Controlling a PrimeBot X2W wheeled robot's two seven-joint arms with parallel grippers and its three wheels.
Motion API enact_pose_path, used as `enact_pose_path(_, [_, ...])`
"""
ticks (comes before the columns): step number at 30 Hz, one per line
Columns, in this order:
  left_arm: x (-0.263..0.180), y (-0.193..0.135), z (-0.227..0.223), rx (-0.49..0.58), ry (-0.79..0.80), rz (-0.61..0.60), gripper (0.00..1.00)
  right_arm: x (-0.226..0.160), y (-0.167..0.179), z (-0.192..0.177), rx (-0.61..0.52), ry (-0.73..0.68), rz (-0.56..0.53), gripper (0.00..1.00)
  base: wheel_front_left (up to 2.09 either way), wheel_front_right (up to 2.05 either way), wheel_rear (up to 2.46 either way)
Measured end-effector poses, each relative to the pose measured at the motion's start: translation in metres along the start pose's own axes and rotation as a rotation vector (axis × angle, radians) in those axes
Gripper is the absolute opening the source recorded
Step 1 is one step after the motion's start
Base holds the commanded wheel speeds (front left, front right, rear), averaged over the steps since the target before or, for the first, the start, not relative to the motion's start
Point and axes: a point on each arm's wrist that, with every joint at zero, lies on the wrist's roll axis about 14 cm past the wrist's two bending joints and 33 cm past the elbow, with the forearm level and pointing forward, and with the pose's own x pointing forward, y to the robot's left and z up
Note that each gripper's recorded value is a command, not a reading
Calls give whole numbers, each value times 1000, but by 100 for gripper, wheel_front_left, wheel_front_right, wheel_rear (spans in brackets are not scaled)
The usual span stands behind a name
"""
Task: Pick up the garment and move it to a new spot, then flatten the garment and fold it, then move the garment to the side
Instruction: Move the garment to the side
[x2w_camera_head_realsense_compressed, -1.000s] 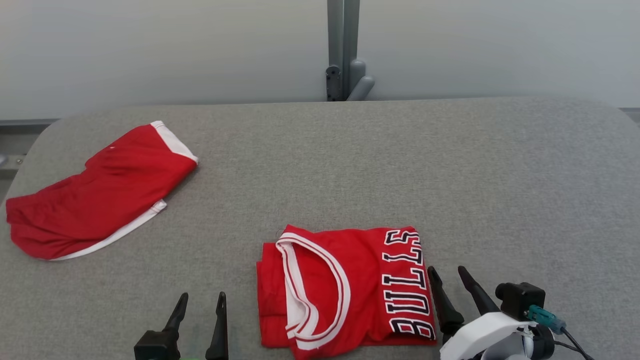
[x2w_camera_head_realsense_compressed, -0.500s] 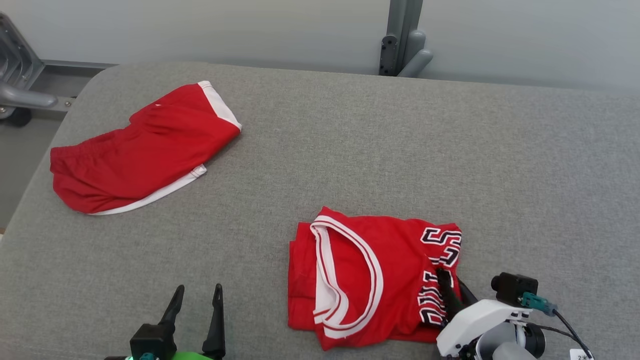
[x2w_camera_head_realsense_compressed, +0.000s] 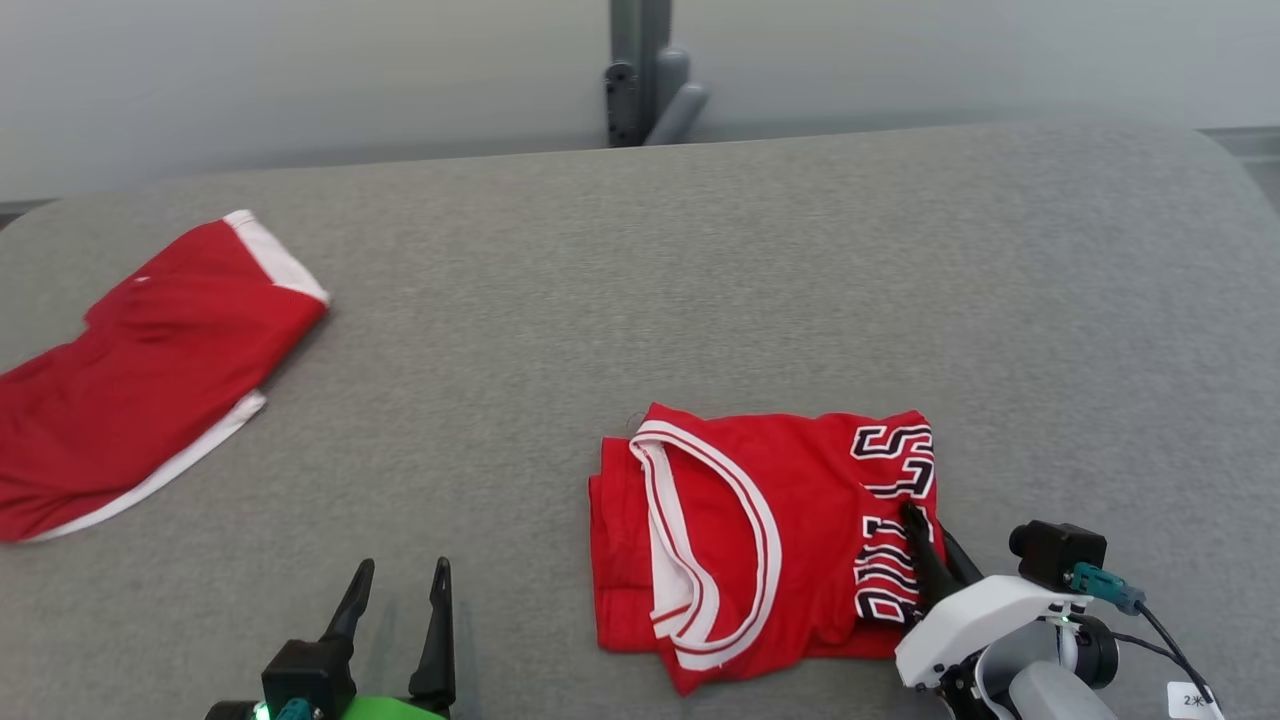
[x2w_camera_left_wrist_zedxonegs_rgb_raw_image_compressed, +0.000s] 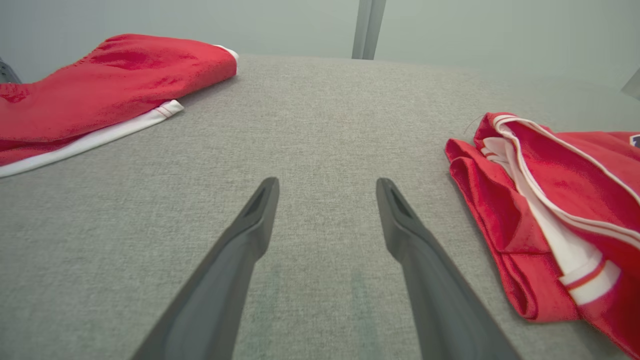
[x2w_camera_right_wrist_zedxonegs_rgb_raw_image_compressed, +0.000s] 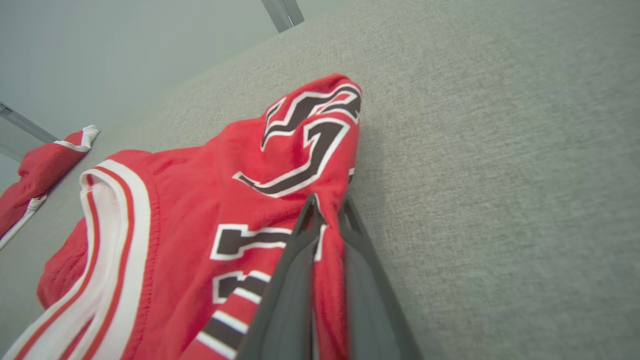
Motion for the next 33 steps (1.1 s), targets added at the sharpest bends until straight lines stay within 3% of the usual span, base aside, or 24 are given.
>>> enact_pose_path(9, [43, -91, 12, 19, -23, -286, 100, -53, -59, 27, 21, -113, -186, 0, 0, 0, 0])
enact_pose_path(19, [61, -173, 9, 45, -15, -532, 100, -100, -100, 50, 49, -222, -339, 0, 0, 0, 0])
enact_pose_path(25, [71, -182, 2, 68, -8, -568, 100, -80, -99, 75, -23, -241, -307, 0, 0, 0, 0])
enact_pose_path(33, [90, -158, 15, 119, -60, -522, 100, -17, -93, 139, -195, -277, -220, 0, 0, 0, 0])
